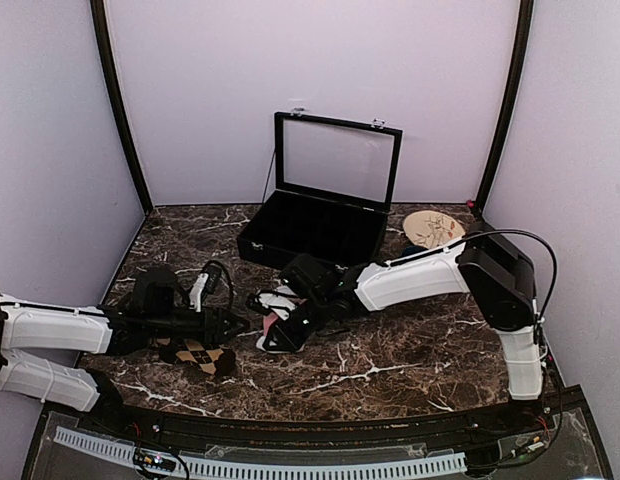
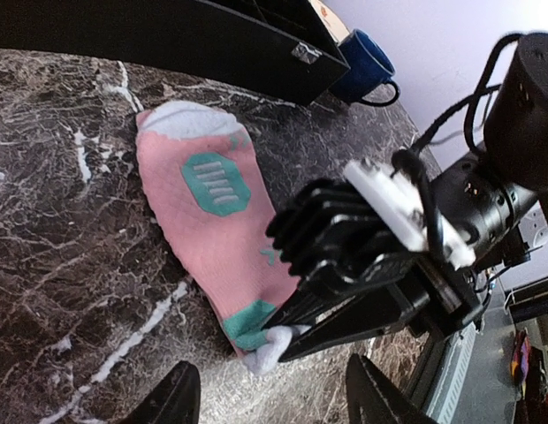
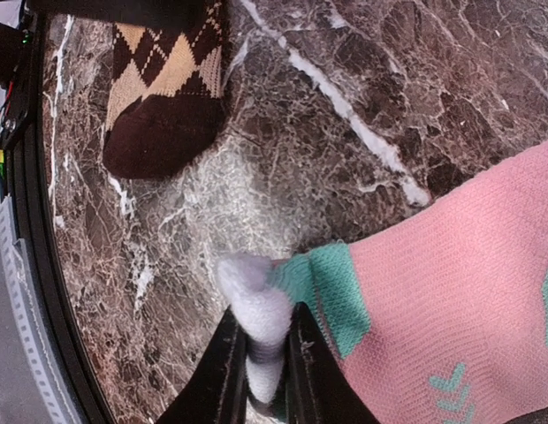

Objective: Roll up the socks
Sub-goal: Roll the sock at the center of the board.

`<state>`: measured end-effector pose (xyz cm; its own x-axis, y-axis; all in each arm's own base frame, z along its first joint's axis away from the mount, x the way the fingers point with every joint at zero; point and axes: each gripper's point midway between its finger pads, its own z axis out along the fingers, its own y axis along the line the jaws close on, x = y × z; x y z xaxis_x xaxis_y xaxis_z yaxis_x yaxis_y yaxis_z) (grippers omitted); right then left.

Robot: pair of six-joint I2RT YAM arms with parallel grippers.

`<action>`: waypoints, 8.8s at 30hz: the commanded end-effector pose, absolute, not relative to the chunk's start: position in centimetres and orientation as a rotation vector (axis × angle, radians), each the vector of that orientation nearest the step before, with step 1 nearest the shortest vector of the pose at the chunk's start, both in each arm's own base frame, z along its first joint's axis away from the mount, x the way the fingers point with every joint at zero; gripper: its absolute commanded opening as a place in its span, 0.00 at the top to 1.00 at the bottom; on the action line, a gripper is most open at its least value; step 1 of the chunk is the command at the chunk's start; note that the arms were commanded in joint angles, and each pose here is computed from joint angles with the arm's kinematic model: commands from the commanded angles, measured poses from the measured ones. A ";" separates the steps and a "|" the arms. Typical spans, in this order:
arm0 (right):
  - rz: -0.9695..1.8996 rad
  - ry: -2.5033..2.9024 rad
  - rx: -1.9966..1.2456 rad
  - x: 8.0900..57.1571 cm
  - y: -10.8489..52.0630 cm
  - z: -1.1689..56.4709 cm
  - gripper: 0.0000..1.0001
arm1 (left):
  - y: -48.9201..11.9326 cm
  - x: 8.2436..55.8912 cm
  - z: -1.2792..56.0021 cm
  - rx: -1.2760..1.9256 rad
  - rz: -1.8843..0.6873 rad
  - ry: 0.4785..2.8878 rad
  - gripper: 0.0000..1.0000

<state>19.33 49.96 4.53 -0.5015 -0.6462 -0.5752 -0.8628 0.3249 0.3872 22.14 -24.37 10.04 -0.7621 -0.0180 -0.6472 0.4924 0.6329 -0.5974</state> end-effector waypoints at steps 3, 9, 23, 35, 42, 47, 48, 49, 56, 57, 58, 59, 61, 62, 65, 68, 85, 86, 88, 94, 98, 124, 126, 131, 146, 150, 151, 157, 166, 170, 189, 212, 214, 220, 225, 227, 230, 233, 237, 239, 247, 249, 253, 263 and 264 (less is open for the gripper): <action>1.107 2.287 -1.335 19.2 50.3 5.3 0.84 | -25.2 20.9 8.8 0.500 -1.062 2.238 0.46; 1.156 2.284 -1.348 19.0 50.6 5.5 0.84 | -26.2 20.3 8.2 0.556 -1.090 2.252 0.47; 1.229 2.285 -1.363 18.9 50.4 5.7 0.84 | -28.9 20.0 6.8 0.642 -1.130 2.293 0.53; 1.259 2.284 -1.389 18.5 50.2 5.5 0.84 | -29.2 20.1 6.2 0.668 -1.128 2.301 0.69; 1.276 2.281 -1.400 18.3 50.0 5.4 0.84 | -29.3 19.5 6.3 0.708 -1.151 2.289 0.80; 1.289 2.284 -1.408 18.0 49.8 5.2 0.84 | -29.1 18.9 6.0 0.727 -1.164 2.291 0.81; 1.291 2.283 -1.410 18.0 49.8 5.3 0.84 | -29.0 18.8 6.0 0.729 -1.163 2.292 0.81; 1.294 2.281 -1.411 18.0 49.8 5.3 0.84 | -29.0 18.7 5.9 0.733 -1.164 2.292 0.82; 1.311 2.275 -1.419 17.8 49.9 5.5 0.84 | -28.9 18.4 5.4 0.744 -1.170 2.302 0.91; 1.313 2.273 -1.420 17.8 49.9 5.5 0.84 | -28.9 18.4 5.3 0.746 -1.169 2.303 0.93; 1.316 2.274 -1.421 17.8 49.9 5.5 0.84 | -28.8 18.3 5.2 0.749 -1.170 2.305 0.95; 1.317 2.271 -1.422 17.8 49.9 5.6 0.84 | -28.8 18.3 5.1 0.750 -1.169 2.305 0.98; 1.321 2.271 -1.423 17.7 49.9 5.6 0.84 | -28.8 18.3 5.0 0.750 -1.166 2.306 1.00; 1.323 2.272 -1.423 17.7 49.9 5.6 0.84 | -28.8 18.3 5.0 0.748 -1.165 2.303 1.00; 1.323 2.270 -1.425 17.8 50.0 5.7 0.83 | -28.8 18.3 5.0 0.750 -1.168 2.296 1.00; 1.318 2.271 -1.424 17.8 50.0 5.7 0.81 | -28.6 18.4 4.7 0.727 -1.155 2.310 1.00; 1.218 2.263 -1.341 19.1 48.5 6.3 0.61 | -27.5 19.3 4.4 0.513 -1.132 2.405 1.00; 1.207 2.261 -1.340 19.1 48.4 6.3 0.61 | -27.6 19.4 4.6 0.506 -1.140 2.408 1.00; 1.188 2.248 -1.327 19.3 48.1 6.6 0.60 | -27.7 19.4 4.7 0.488 -1.155 2.417 1.00; 1.062 2.198 -1.305 20.4 47.0 7.0 0.59 | -27.6 20.1 5.1 0.396 -1.218 2.450 1.00; 0.956 2.143 -1.340 20.4 46.5 7.2 0.59 | -27.6 20.5 5.5 0.352 -1.256 2.467 1.00; 0.234 1.819 -1.464 20.2 46.1 4.8 0.61 | -28.3 20.3 4.9 0.336 -1.391 2.567 1.00; 0.240 1.812 -1.477 20.1 46.2 4.7 0.63 | -28.4 20.4 4.9 0.338 -1.399 2.569 1.00; 0.288 1.787 -1.518 19.1 46.7 4.8 0.65 | -28.5 20.5 4.6 0.331 -1.404 2.585 1.00; 0.250 1.728 -1.587 17.2 47.0 4.8 0.60 | -28.3 21.3 4.4 0.293 -1.412 2.609 1.00; 0.226 1.724 -1.597 17.5 47.3 4.4 0.62 | -28.5 20.8 4.7 0.312 -1.455 2.611 1.00; 0.221 1.724 -1.604 17.5 47.2 4.2 0.63 | -28.5 20.8 4.6 0.313 -1.456 2.612 1.00; 0.219 1.708 -1.613 17.7 48.1 4.3 0.67 | -28.7 20.7 4.7 0.323 -1.481 2.610 1.00; 0.207 1.714 -1.621 18.4 48.2 3.6 0.73 | -28.9 20.5 4.8 0.337 -1.513 2.606 1.00; 0.219 1.730 -1.636 18.6 48.0 3.1 0.81 | -28.9 20.4 4.8 0.341 -1.522 2.605 1.00; 0.641 1.979 -1.595 19.7 48.1 4.2 1.00 | -28.0 21.9 6.6 0.345 -1.433 2.499 0.48; 1.341 2.344 -1.461 19.0 48.9 4.7 1.00 | -27.1 21.9 9.6 0.649 -1.057 2.127 0.49; 1.385 2.363 -1.438 18.8 48.9 4.8 1.00 | -27.6 21.4 9.6 0.707 -1.014 2.099 0.49; 1.504 2.427 -1.367 18.6 48.8 5.0 1.00 | -28.2 19.9 8.8 0.825 -0.846 2.041 0.50; 1.519 2.473 -1.356 18.3 48.8 4.7 1.00 | -28.5 18.9 8.4 0.906 -0.740 2.015 0.54; 1.517 2.491 -1.357 18.3 48.7 4.3 1.00 | -28.8 18.5 8.0 0.948 -0.705 2.011 0.56; 1.523 2.501 -1.360 18.2 48.6 4.2 1.00 | -29.3 18.0 7.4 1.026 -0.647 2.007 0.57; 1.514 2.510 -1.367 18.1 48.4 4.0 1.00 | -29.7 17.8 6.8 1.102 -0.575 2.006 0.57; 1.512 2.513 -1.378 17.8 48.0 3.9 1.00 | -29.8 17.5 6.1 1.164 -0.490 2.000 0.57; 1.502 2.518 -1.383 17.7 47.8 3.8 1.00 | -30.0 17.4 5.9 1.187 -0.465 1.987 0.57; 1.494 2.529 -1.399 17.2 47.2 3.8 1.00 | -30.7 18.2 5.3 1.267 -0.321 1.956 0.49; 1.495 2.529 -1.400 17.1 47.1 3.9 1.00 | -30.8 18.3 5.1 1.286 -0.305 1.954 0.49; 1.487 2.531 -1.410 16.8 46.7 4.0 1.00 | -31.1 18.4 5.2 1.301 -0.297 1.945 0.48; 1.490 2.533 -1.428 16.2 46.2 4.2 1.00 | -31.3 17.0 4.5 1.379 -0.361 1.959 0.49; 1.492 2.530 -1.431 16.2 46.3 4.3 1.00 | -31.5 16.8 4.3 1.389 -0.371 1.959 0.49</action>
